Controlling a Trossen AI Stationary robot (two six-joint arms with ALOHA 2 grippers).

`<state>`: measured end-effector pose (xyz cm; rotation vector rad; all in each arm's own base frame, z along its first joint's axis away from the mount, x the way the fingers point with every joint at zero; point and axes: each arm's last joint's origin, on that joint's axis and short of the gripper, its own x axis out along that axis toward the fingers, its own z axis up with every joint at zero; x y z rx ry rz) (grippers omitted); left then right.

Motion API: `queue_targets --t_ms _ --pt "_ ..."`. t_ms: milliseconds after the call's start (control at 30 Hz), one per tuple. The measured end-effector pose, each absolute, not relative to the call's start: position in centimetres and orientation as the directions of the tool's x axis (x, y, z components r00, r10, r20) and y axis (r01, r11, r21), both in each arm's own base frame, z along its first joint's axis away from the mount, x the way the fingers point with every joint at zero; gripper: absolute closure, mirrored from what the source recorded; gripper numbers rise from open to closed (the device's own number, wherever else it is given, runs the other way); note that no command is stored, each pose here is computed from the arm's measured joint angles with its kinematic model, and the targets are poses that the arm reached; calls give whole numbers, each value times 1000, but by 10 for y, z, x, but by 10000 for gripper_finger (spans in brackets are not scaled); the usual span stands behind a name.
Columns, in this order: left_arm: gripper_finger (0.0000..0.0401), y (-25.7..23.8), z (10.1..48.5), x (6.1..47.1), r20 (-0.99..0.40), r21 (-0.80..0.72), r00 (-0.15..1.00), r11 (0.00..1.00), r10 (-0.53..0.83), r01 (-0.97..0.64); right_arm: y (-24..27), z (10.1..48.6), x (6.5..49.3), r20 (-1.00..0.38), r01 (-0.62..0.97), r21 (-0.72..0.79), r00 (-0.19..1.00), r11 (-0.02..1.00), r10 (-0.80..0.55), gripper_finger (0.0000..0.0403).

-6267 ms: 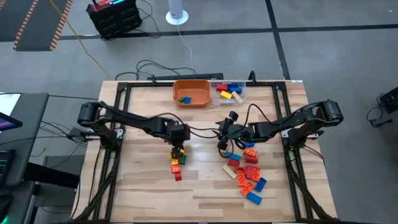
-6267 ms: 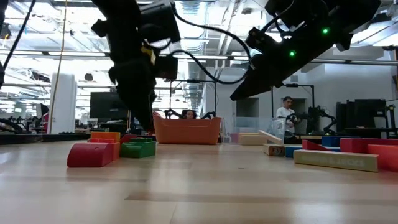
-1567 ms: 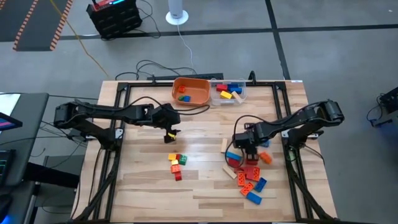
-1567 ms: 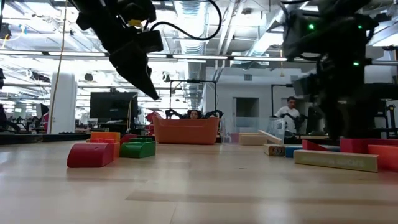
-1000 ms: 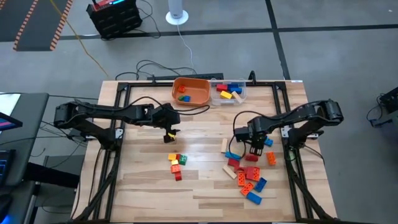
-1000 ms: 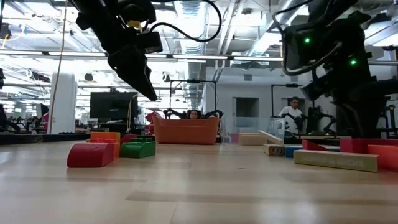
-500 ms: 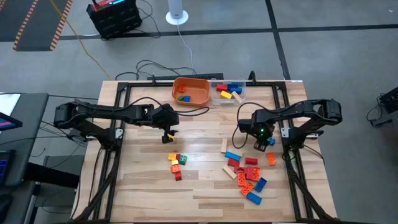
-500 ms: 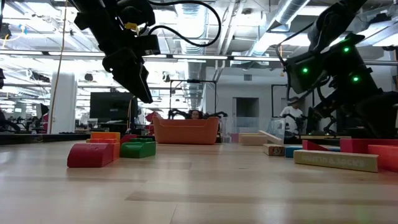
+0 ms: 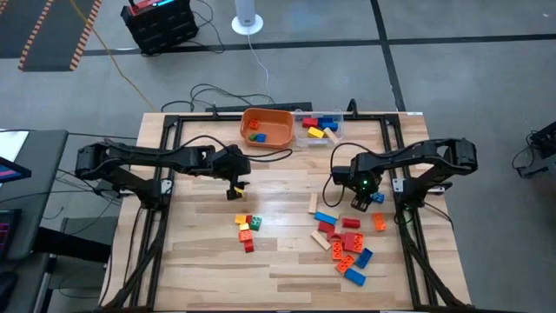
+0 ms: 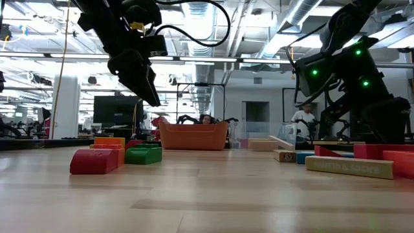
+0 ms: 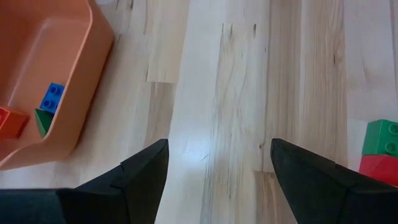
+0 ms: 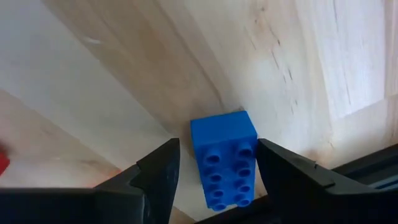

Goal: Sort blocks by size
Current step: Put the top blue game piece into the transparent bin

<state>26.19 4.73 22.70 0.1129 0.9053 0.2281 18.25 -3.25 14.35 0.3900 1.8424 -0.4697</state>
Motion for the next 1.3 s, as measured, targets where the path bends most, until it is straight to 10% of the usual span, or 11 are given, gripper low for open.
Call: queue_targets --t_ms 600,1300 --pt "127 47 226 260 -779 198 579 970 241 -138 -34 136 180 -957 528 -116 -285 842 46 240" --pt "127 44 240 226 -701 289 621 935 352 -205 -109 250 283 -807 438 -155 461 885 -370 226"
